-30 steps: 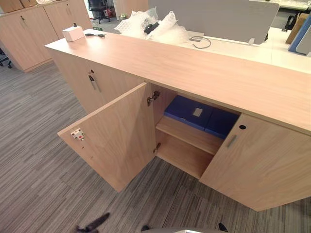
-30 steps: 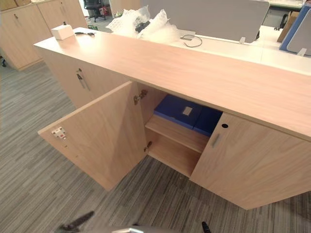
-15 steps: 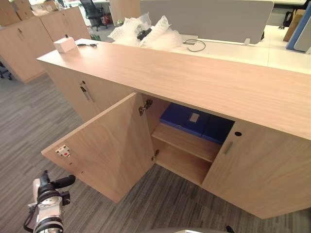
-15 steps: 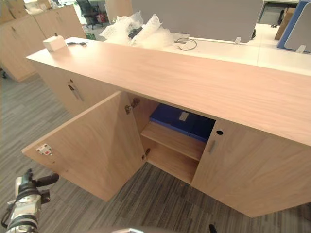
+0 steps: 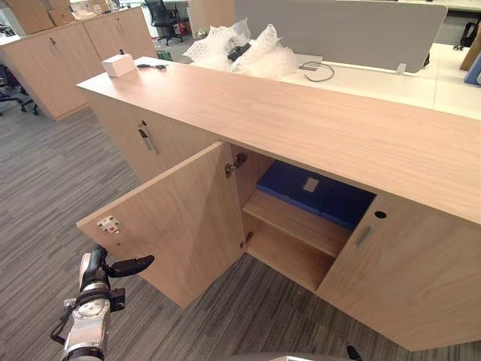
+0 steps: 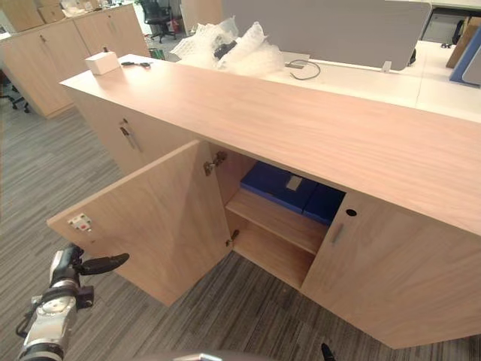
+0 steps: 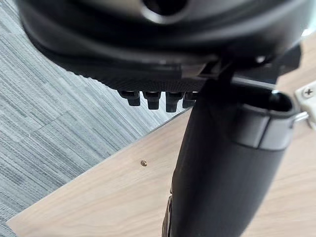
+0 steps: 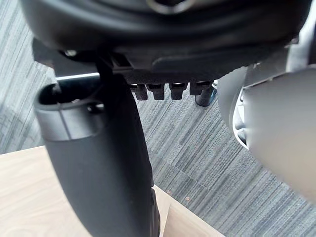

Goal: Walk over to the cabinet, pick up the folder, carry it to the office cabinet, place the folder inside the office cabinet, then close the office cabinet door

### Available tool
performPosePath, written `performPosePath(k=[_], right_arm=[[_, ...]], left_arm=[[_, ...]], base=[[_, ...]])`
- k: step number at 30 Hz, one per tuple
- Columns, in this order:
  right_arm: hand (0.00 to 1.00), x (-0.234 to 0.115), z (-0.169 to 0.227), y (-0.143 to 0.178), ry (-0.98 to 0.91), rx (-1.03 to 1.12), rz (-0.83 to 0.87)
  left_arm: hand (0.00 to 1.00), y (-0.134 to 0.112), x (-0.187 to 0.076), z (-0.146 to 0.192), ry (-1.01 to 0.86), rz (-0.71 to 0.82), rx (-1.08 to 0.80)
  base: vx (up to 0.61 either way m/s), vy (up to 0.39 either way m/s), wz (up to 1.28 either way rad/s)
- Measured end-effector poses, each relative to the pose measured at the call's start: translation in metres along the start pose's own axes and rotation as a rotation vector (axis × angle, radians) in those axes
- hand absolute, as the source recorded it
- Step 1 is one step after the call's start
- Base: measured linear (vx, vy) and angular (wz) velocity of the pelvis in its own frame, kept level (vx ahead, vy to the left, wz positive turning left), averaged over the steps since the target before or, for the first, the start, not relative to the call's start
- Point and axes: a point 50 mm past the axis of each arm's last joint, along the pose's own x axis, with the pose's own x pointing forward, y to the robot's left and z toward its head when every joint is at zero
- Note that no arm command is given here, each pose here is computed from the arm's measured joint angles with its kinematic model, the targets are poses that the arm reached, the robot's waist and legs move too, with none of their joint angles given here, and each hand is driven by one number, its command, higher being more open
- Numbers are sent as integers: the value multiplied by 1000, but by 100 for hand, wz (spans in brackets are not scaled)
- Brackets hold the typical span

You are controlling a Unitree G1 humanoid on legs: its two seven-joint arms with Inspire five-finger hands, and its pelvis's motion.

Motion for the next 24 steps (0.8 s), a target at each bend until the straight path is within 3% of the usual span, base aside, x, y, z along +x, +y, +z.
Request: performPosePath(k=[6, 12, 20, 24], right_arm=[[100, 0, -1, -2, 5, -1, 1], [100, -1, -2, -8, 8, -19, -9], [100, 0, 5, -8, 9, -127, -11], [100, 1, 9, 0, 4, -227, 4]], left_arm=[[100, -2, 1, 3, -15, -23, 62], [100, -19, -12, 4, -53, -93, 102], [100, -96, -52, -5, -27, -484, -28], [100, -151, -96, -17, 21, -849, -30]], base=[[-66, 36, -3], [-55, 7, 8], [-78, 38, 31], [-103, 90, 2]])
